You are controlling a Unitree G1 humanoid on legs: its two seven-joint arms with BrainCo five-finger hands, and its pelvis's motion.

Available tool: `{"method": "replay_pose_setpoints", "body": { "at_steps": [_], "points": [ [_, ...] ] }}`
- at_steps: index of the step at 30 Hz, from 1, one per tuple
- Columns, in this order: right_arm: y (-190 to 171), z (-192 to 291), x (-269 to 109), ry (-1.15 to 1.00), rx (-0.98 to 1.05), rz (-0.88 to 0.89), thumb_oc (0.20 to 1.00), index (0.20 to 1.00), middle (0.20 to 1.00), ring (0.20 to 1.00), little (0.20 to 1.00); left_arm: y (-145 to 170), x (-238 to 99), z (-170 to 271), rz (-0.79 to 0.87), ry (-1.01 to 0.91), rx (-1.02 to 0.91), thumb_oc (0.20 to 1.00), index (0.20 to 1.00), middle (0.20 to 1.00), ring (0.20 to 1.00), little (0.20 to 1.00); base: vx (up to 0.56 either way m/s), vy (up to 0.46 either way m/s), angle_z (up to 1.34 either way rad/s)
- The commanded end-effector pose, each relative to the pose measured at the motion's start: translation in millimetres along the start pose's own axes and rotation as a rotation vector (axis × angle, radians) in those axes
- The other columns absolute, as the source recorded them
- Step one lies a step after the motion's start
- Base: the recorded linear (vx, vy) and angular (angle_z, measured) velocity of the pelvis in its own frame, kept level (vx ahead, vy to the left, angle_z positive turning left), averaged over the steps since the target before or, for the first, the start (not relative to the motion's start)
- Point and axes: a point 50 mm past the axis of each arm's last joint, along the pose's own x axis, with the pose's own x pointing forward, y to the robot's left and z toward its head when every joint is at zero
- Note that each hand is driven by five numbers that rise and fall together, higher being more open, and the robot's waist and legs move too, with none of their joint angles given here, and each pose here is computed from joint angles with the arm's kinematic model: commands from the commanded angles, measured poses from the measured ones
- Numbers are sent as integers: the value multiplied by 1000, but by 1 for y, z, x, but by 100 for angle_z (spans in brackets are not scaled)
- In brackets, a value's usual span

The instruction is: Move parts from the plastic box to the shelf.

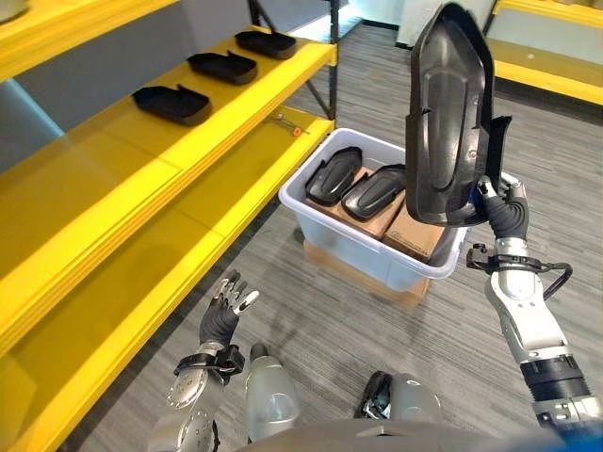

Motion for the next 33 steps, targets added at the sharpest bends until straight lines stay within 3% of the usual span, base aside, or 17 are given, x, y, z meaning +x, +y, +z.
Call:
{"method": "replay_pose_setpoints", "body": {
  "at_steps": [1, 7, 23, 33],
  "points": [
    [-23, 35, 5, -200, 29, -115, 200, 200, 200, 200, 200, -2, 0, 37, -43, -169, 44, 1000, 1000, 1000, 1000, 1000, 83, 216, 126],
    [-31, 28, -8, -164, 10, -160, 200, 200, 200, 200, 200, 10, -7, 51, 9, -233, 70, 1000, 1000, 1000, 1000, 1000, 89, 296, 43],
    [2, 47, -4, -243, 119, -49, 200, 200, 200, 200, 200, 15, 12, 103, 84, -444, 255, 1000, 1000, 1000, 1000, 1000, 119, 236, 34],
    [-16, 47, -9, -252, 118, -103, 200, 200, 200, 200, 200, 8, 17, 90, 81, -423, 249, 1000, 1000, 1000, 1000, 1000, 255, -179, 73]
  ]
}}
